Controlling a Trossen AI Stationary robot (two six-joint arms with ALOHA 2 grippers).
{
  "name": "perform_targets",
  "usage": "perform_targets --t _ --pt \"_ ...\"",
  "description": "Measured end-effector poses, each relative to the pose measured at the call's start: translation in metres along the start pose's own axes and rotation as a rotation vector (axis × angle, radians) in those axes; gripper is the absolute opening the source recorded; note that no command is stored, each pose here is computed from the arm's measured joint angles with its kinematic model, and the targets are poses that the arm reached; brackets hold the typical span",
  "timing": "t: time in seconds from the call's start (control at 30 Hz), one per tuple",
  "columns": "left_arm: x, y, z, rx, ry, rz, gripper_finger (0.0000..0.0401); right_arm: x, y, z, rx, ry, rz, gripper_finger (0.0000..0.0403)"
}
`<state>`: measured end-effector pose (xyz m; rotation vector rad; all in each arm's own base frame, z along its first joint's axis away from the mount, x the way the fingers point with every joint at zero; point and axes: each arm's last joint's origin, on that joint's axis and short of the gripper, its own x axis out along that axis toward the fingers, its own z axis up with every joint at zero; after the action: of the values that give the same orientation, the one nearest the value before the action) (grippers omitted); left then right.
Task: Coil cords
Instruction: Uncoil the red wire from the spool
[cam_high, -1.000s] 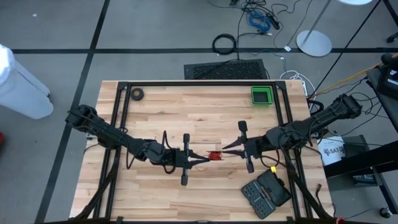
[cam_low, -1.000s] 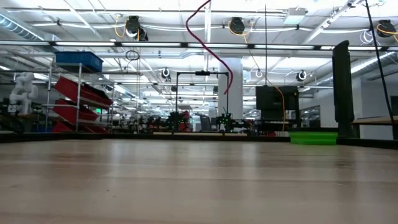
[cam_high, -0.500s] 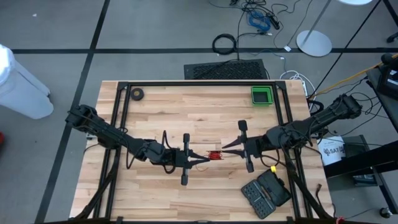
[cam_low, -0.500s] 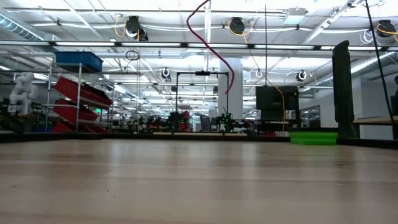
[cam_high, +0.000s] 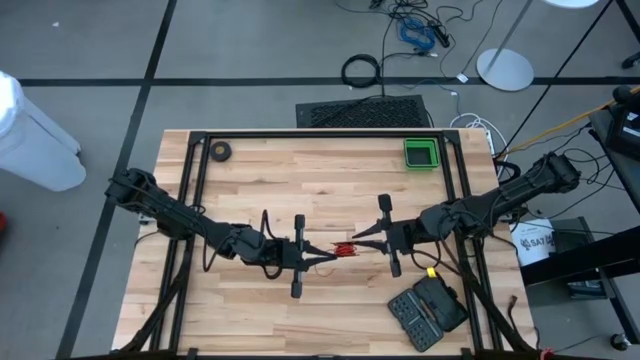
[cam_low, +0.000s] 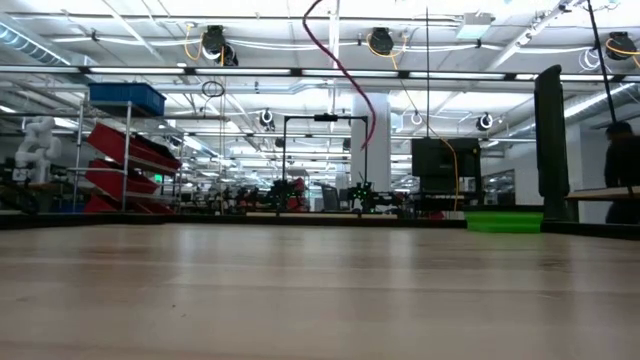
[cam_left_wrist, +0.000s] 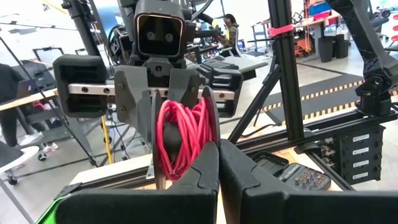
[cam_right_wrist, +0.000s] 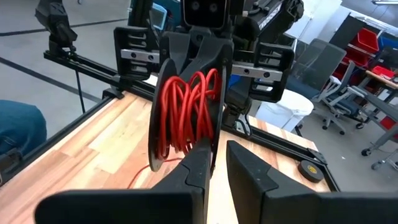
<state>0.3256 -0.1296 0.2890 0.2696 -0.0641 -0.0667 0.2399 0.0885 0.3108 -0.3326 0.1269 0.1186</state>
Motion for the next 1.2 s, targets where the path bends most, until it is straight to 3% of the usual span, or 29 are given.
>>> perform_targets --t 0.5,0.73,1.03,1.2 --pt "0.0 0.0 0.0 0.005 0.004 0.0 0.0005 0.0 0.0 0.0 -0.025 -0.001 0.003 0.0002" --pt "0.0 -0.001 -0.002 0.011 0.021 -0.009 0.0033 0.0 0.0 0.0 -0.028 0.003 -0.011 0.0001" --pt "-0.004 -0.011 0.001 0.071 0.014 -0.032 0.0098 -0.007 -0.003 0.003 -0.007 0.0 -0.03 0.0" --pt "-0.004 -0.01 0.0 0.073 0.038 0.034 0.0116 -0.013 -0.005 0.006 0.013 -0.002 -0.044 0.0"
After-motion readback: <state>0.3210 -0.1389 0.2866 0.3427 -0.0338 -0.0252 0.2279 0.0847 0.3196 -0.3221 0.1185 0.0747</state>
